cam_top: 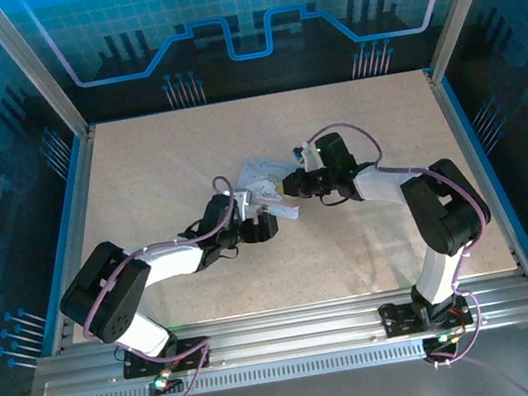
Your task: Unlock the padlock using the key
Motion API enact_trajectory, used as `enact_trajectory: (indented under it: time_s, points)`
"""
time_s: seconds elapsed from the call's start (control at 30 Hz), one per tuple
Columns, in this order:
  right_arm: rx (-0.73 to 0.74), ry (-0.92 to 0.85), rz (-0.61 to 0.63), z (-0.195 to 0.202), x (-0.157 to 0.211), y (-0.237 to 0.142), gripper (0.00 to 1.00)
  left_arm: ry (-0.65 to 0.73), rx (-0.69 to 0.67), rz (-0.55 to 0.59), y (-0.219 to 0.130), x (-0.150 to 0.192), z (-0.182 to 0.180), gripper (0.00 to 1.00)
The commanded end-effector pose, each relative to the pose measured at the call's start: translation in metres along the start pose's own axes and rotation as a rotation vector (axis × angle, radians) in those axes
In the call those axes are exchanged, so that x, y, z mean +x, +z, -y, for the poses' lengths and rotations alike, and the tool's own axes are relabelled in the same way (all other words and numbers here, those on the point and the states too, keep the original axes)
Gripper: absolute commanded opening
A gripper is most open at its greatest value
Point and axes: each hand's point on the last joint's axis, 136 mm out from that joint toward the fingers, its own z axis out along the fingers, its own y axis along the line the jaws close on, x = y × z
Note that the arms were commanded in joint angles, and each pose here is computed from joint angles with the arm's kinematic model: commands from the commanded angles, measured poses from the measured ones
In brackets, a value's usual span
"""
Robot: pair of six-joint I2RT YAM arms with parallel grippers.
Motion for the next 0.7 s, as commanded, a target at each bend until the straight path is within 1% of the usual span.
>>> enact_trajectory:
  time_s: [0.0,0.43,0.53,0.67]
  points:
    - [0.061,0.055,-0.066,0.027,0.027,0.004,0.0,0.088,-0.002,0.059,0.007,-0.019,0.006,0.83]
    - [0.082,0.029,-0.076,0.026,0.029,0.0,0.0,0.161,-0.014,0.071,0.032,-0.029,0.003,0.69]
    - [0.082,0.028,-0.075,0.026,0.029,0.0,0.0,0.157,-0.008,0.064,0.036,-0.026,0.002,0.64]
    - [0.083,0.026,-0.081,0.026,0.03,0.002,0.0,0.154,0.006,0.049,0.039,-0.022,0.003,0.54]
